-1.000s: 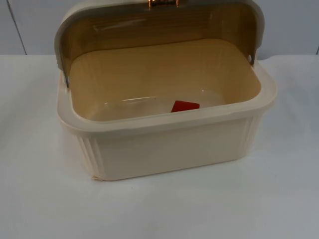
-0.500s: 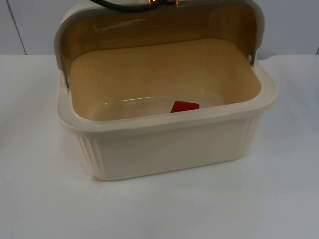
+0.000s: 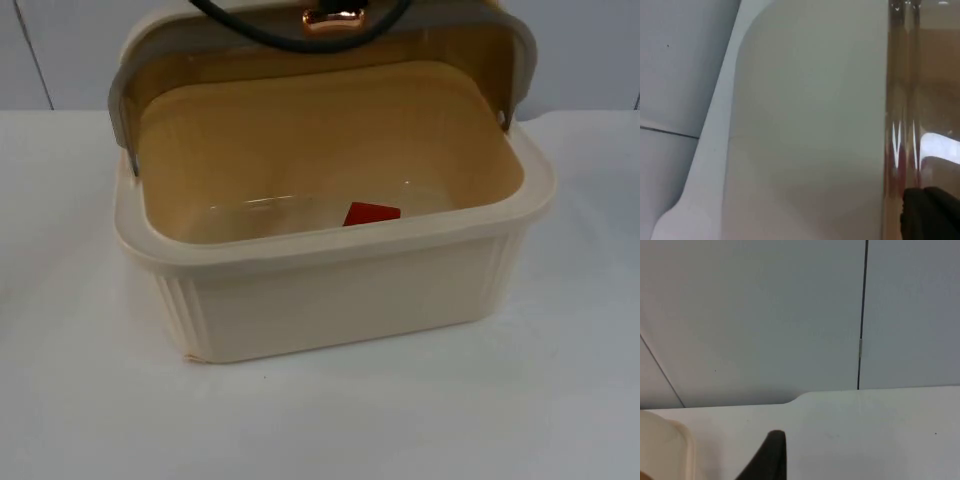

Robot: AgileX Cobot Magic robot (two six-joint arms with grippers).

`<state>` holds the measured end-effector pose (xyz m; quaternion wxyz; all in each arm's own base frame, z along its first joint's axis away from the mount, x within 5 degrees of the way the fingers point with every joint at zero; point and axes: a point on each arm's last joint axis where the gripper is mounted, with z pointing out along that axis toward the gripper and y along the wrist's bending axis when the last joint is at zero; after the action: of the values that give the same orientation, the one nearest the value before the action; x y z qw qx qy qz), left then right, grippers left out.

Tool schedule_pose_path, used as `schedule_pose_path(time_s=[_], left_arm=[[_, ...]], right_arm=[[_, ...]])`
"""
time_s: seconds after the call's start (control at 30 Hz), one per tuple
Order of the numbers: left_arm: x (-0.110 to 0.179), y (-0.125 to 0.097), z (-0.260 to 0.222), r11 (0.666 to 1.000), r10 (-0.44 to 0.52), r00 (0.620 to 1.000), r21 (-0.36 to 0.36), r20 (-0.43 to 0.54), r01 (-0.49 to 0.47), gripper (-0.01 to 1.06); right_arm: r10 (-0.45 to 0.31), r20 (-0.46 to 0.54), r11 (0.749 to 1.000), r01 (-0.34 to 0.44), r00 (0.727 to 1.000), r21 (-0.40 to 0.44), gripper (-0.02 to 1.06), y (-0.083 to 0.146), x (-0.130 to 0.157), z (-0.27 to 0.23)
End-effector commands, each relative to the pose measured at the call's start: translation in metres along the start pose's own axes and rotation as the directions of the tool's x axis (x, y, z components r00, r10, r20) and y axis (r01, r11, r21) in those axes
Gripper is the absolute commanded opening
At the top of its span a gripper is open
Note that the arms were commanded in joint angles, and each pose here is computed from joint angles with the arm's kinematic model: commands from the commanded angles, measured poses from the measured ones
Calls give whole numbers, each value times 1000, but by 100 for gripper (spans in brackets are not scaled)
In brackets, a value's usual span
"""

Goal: Open the box lid with the left hand, place the block into the box with the right hand, then close the box lid with the left hand.

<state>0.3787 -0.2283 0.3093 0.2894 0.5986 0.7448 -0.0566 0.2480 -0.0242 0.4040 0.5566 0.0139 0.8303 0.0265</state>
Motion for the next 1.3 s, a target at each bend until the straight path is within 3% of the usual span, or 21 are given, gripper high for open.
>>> schedule_pose_path(time_s=[0.0,0.27,0.73,0.97,1.27], left_arm=[[0,-7,0,1000,2,999,26,-38,-1,0],[-5,-17,2,1000,5,997,27,-80,-3,0],[0,-24,0,994,-17,990,101,-139,31,0],[15,-37,0,996,-30,991,80,-132,41,0],[31,-67,11,1000,-31,997,-5,-64,31,0]], right_arm=[[-4,13,1000,4,1000,3,105,0,-1,-2],[-4,9,1000,4,1000,2,105,0,-1,-2],[-8,34,1000,8,999,2,105,1,-4,-11],[0,30,1000,0,1000,1,105,1,-3,-11],[13,28,1000,-12,1000,-8,105,2,-3,-11]])
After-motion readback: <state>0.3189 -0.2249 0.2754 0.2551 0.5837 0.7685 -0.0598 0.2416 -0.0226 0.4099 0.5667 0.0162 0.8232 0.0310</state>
